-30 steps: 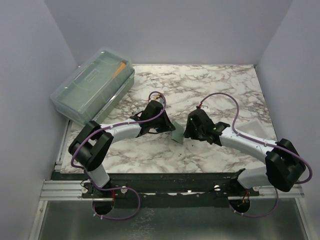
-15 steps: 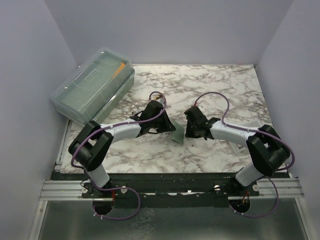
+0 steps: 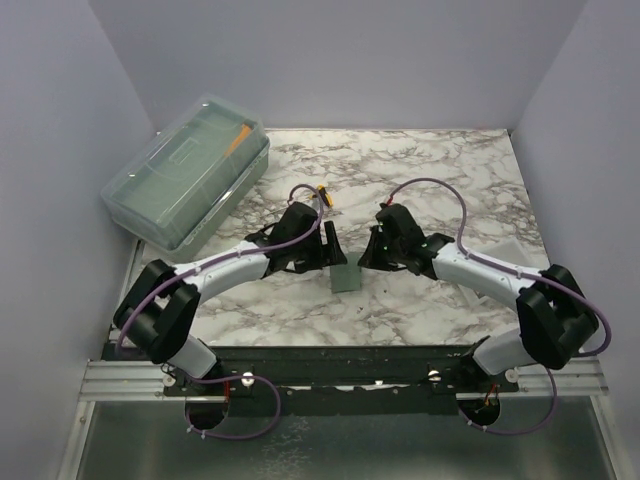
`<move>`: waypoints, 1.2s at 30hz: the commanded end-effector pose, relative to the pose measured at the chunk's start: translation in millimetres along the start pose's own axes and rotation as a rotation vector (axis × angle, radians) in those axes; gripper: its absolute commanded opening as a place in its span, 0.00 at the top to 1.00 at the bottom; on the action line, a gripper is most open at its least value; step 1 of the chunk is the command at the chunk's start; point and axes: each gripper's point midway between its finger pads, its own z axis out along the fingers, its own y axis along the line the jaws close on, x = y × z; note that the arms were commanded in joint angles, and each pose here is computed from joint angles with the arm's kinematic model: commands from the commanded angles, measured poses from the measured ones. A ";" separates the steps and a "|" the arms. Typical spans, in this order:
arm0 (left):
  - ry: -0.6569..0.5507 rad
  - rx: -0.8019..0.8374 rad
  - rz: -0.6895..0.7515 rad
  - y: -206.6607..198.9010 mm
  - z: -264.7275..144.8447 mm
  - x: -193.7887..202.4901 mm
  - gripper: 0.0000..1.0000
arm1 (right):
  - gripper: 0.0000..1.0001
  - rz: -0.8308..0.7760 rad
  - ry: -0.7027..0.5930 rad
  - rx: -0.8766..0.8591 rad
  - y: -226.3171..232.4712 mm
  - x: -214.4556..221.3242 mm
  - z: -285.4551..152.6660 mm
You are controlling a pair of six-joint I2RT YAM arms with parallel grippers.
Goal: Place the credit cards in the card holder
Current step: Open the card holder at the center of the board.
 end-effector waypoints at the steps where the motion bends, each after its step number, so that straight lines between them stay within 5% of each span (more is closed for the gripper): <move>1: -0.010 0.000 0.079 1.5 -29.1 3.1 0.13 | 1.00 0.040 -0.015 -0.208 39.4 -6.3 -18.1; 7: 0.006 0.026 0.063 -6.7 -32.6 12.3 0.06 | 1.00 0.054 -0.023 -0.296 49.3 -2.1 -33.6; 18: 0.043 0.005 0.076 -10.1 -17.9 22.2 0.14 | 1.00 0.033 -0.052 -0.337 59.0 -11.0 -49.3; 22: 0.037 -0.032 0.072 -0.9 -13.0 23.3 0.27 | 1.00 0.041 -0.045 -0.299 50.0 -6.2 -44.0; 36: 0.025 0.011 0.085 -11.8 -16.6 18.9 0.23 | 1.00 0.093 -0.013 0.021 -24.9 26.2 -29.0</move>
